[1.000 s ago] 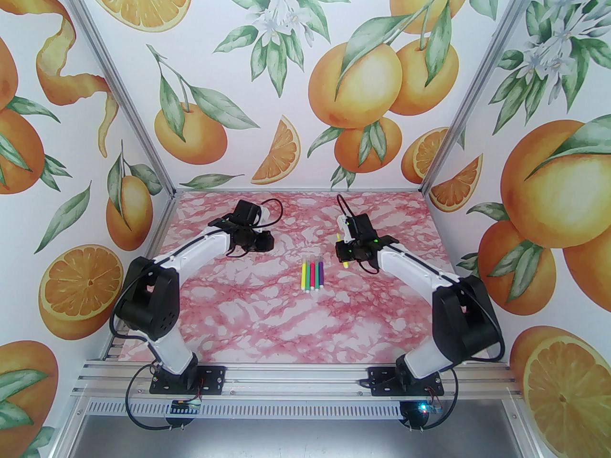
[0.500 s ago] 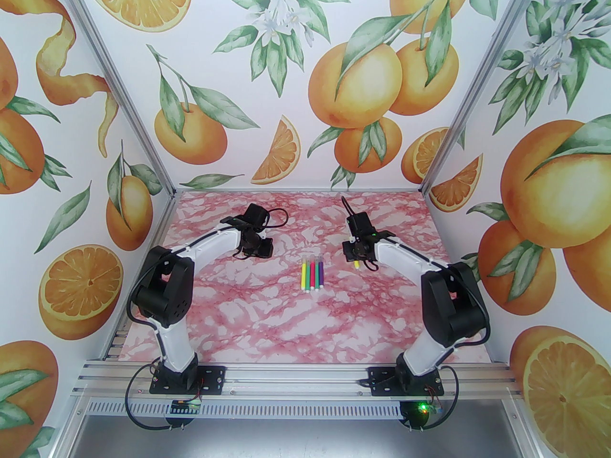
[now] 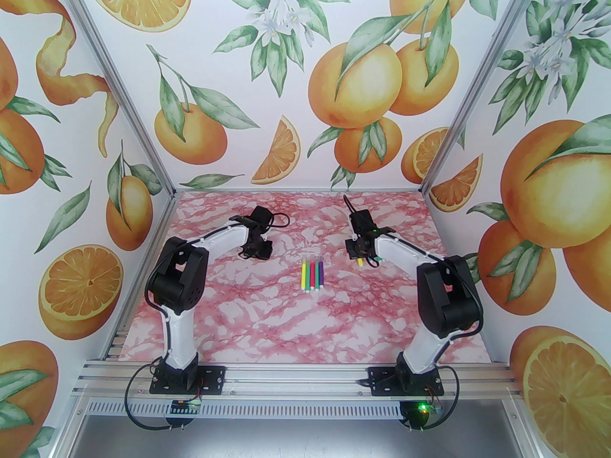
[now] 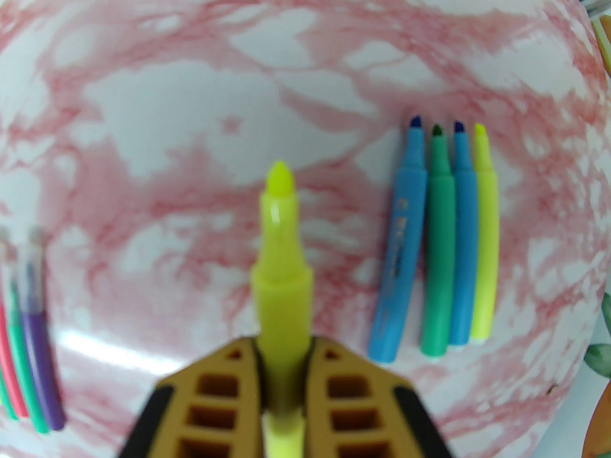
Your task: Open the pen caps
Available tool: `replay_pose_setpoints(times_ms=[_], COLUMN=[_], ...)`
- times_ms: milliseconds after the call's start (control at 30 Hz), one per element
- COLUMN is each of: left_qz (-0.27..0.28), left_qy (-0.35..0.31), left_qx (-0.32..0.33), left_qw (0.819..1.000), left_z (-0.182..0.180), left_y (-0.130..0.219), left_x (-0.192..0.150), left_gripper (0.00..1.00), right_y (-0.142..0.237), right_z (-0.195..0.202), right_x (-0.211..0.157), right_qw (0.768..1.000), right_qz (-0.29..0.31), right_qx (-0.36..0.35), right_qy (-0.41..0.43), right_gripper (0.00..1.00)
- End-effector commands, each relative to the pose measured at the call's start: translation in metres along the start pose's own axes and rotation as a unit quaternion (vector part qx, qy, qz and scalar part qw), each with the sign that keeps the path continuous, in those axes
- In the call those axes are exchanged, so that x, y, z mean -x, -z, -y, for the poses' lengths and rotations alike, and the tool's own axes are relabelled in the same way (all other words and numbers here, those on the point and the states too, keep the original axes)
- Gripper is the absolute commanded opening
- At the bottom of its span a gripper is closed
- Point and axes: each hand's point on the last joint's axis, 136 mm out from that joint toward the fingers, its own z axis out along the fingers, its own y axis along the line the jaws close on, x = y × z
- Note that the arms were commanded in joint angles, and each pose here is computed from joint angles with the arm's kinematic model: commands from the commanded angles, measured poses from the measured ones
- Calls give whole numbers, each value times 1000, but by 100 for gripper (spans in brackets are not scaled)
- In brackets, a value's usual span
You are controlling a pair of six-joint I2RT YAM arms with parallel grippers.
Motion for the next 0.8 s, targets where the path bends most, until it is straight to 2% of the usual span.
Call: replay_pose_setpoints(times_ms=[0, 300, 767], left_qz=[-1, -12, -21], left_qy=[-10, -16, -19], left_qx=[20, 37, 58], left_qw=[1000, 999, 998], left_z=[-5, -10, -17], left_y=[-1, -10, -21], left_x=[6, 4, 2], left_gripper=[0, 1, 11], right_y=[-8, -21, -32], right_z=[5, 15, 24], right_x=[2, 2, 0], right_qw=[1000, 999, 998], right_qz=[-11, -30, -45], right_qx=[-7, -25, -36], right_qy=[3, -4, -10], right_gripper=[0, 0, 0])
